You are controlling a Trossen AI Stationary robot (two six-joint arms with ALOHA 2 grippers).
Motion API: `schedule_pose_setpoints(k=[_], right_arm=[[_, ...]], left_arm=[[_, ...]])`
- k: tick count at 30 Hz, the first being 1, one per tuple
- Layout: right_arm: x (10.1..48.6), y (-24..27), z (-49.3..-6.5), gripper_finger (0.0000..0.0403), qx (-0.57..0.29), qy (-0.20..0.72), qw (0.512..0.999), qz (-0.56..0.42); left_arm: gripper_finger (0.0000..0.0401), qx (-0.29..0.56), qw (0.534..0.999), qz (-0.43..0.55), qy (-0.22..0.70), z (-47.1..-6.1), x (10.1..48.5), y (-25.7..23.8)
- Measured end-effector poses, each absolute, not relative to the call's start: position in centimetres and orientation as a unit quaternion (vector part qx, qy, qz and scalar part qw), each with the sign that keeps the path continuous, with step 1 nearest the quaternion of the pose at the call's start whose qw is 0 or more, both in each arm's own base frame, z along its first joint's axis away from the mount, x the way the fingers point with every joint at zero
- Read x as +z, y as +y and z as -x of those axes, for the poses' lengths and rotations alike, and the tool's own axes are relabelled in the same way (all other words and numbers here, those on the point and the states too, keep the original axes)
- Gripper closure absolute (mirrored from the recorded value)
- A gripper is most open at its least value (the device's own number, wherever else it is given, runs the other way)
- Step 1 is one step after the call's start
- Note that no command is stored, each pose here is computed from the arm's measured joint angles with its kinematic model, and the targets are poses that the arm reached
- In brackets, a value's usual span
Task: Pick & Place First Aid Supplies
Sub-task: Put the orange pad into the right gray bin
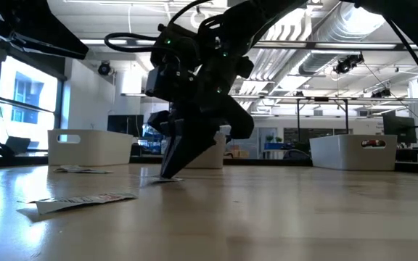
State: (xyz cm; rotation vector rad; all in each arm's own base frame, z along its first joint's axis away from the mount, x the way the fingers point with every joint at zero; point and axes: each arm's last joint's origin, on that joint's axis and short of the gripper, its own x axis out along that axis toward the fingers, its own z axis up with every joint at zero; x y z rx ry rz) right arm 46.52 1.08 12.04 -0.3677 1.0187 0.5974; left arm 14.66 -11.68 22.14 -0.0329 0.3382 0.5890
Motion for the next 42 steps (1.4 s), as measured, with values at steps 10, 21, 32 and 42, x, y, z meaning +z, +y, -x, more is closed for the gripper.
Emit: schedule_pose_setpoints(k=[10,21,32,42], right_arm=[[15.3,1.8,-45.4,0.0401,0.206,0.506,0.825,0.144],[22.2,1.5,-42.1,0.0402,0.006,0.554,0.819,0.150],[24.5,1.4,-39.9,0.0403,-0.108,0.573,0.803,0.125],[24.7,1.3,-39.2,0.0403,-0.150,0.585,0.786,0.130]], left_arm=[[0.0209,0.289,0.943,0.017,0.166,-14.7,22.1,-11.7],[0.0209,0.289,0.943,0.016,0.165,-14.7,22.1,-11.7],[0.0209,0.300,0.942,-0.004,0.148,-14.6,22.2,-11.6],[0.0209,0.335,0.934,-0.017,0.124,-15.1,22.4,-10.8]])
